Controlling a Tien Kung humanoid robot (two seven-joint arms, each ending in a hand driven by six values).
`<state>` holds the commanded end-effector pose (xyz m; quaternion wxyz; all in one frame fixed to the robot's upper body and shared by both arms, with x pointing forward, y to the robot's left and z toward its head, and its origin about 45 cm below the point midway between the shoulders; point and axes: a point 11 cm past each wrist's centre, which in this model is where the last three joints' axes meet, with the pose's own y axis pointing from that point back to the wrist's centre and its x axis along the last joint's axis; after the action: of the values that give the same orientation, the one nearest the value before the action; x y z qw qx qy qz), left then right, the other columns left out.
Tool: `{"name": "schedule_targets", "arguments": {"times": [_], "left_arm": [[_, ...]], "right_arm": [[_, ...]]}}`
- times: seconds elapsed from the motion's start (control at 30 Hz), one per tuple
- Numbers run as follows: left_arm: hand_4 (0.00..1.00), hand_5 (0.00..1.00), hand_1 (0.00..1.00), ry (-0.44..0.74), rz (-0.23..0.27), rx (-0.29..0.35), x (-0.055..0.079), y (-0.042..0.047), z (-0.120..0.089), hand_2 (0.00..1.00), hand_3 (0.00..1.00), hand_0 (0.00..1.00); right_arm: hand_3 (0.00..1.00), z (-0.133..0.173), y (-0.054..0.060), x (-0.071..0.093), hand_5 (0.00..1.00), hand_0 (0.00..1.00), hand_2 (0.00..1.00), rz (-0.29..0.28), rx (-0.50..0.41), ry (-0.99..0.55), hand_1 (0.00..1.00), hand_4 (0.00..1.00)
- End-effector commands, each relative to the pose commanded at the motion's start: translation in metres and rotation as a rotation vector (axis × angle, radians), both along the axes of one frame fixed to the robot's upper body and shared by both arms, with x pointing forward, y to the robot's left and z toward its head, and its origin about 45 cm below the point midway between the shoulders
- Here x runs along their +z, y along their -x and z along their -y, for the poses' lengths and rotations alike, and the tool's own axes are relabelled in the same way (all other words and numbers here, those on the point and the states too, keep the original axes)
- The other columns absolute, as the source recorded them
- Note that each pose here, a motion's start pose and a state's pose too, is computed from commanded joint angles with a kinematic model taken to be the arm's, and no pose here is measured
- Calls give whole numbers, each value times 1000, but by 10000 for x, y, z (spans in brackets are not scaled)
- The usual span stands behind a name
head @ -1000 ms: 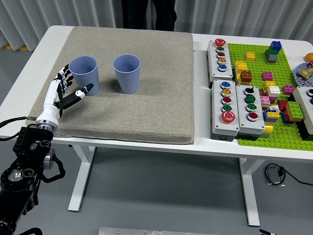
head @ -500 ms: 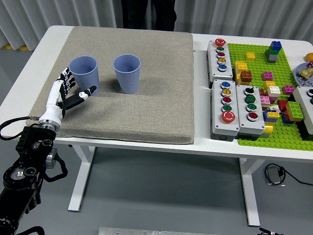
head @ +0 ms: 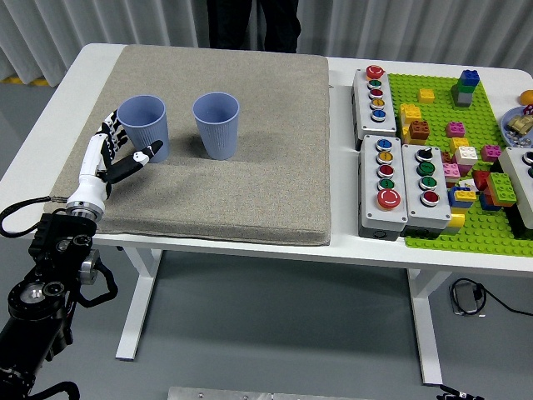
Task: Pick cup pour cup place
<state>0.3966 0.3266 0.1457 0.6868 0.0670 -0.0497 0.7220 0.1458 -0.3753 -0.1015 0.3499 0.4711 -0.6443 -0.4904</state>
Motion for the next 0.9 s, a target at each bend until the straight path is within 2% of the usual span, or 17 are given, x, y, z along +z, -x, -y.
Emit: {"name": "schedule_targets", "arguments": {"times": [0.4, 0.7, 0.9], "left_arm": [[973, 317, 908, 22, 0, -1, -25, -23, 37, 998, 998, 880], [973, 321, 905, 11, 1, -24, -1, -101, 139, 998, 998, 878], [972, 325, 904, 10, -4, -26, -4, -120, 148, 998, 998, 877]], "right_arm": [[633, 2, 2, 0, 129, 661, 664, -1, 3, 1, 648, 489], [633, -1, 31, -9, 128, 662, 664, -8, 6, 0, 648, 489], [633, -1, 34, -10, 130, 662, 664, -9, 7, 0, 648, 490]]}}
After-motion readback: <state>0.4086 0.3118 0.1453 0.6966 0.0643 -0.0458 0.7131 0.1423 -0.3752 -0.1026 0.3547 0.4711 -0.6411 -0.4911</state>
